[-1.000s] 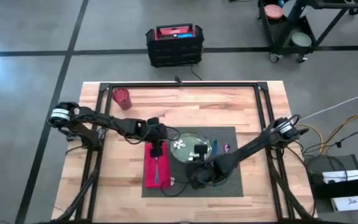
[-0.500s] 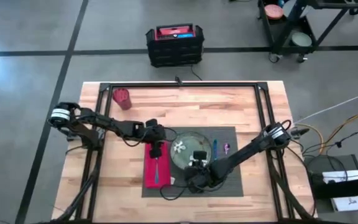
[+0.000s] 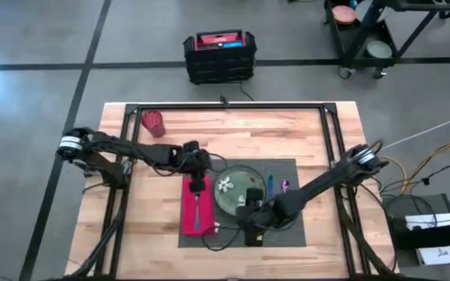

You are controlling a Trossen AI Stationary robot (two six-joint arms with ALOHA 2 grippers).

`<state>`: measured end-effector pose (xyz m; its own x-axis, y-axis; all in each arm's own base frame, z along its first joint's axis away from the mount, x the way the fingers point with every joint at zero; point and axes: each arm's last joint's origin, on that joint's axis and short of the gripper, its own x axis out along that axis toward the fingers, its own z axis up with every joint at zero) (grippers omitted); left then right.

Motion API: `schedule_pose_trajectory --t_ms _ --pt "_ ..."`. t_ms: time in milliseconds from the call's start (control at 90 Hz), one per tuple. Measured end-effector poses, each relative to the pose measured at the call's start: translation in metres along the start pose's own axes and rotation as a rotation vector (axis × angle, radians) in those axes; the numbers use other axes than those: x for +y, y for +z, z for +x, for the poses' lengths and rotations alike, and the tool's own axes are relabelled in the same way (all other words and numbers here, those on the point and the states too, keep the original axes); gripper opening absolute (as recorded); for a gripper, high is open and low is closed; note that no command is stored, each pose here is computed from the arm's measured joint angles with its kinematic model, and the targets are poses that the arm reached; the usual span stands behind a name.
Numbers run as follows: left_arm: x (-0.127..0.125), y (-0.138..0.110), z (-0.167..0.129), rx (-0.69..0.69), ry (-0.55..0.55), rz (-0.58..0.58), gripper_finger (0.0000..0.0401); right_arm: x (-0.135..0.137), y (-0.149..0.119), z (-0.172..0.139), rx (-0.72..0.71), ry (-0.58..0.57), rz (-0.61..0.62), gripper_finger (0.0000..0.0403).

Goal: Set table place
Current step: Put the red cup above the gray table mat

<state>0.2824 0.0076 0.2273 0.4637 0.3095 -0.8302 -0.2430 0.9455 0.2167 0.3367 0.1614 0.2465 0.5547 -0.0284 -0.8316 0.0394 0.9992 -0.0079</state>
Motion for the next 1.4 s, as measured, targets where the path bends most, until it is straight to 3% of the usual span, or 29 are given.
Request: schedule_pose_trajectory --t_ms 100,267,422,578,733,1044,1167,1311,1400 --pt "0.022 0.002 -0.017 0.056 0.044 -0.055 0.0115 -0.017 -0.001 -0.027 -0.038 -0.041 0.006 0.0257" --pt "0.083 -0.015 -0.033 0.141 0.159 -0.284 0.0141 -0.048 -0.014 -0.041 -0.055 -0.111 0.032 0.0254" --pt "0.139 -0.037 -0.042 0.190 0.280 -0.480 0.0185 -0.070 -0.035 -0.031 -0.021 -0.152 0.058 0.0240" --pt "0.173 -0.055 -0.043 0.254 0.330 -0.561 0.0201 -0.079 -0.057 -0.013 0.007 -0.163 0.067 0.0227" --pt "0.179 -0.063 -0.036 0.330 0.299 -0.587 0.0189 -0.082 -0.075 -0.002 0.049 -0.173 0.070 0.0219" --pt "0.180 -0.072 -0.005 0.468 0.269 -0.538 0.0149 -0.083 -0.078 0.002 0.037 -0.176 0.070 0.0223" --pt "0.181 -0.073 0.008 0.514 0.249 -0.486 0.0107 -0.083 -0.078 0.001 0.037 -0.175 0.066 0.0223" --pt "0.183 -0.063 0.010 0.489 0.235 -0.449 0.0017 -0.084 -0.080 -0.004 0.050 -0.174 0.058 0.0213" --pt "0.183 -0.046 0.003 0.427 0.229 -0.431 0.0010 -0.085 -0.080 -0.011 0.065 -0.151 0.063 0.0206"
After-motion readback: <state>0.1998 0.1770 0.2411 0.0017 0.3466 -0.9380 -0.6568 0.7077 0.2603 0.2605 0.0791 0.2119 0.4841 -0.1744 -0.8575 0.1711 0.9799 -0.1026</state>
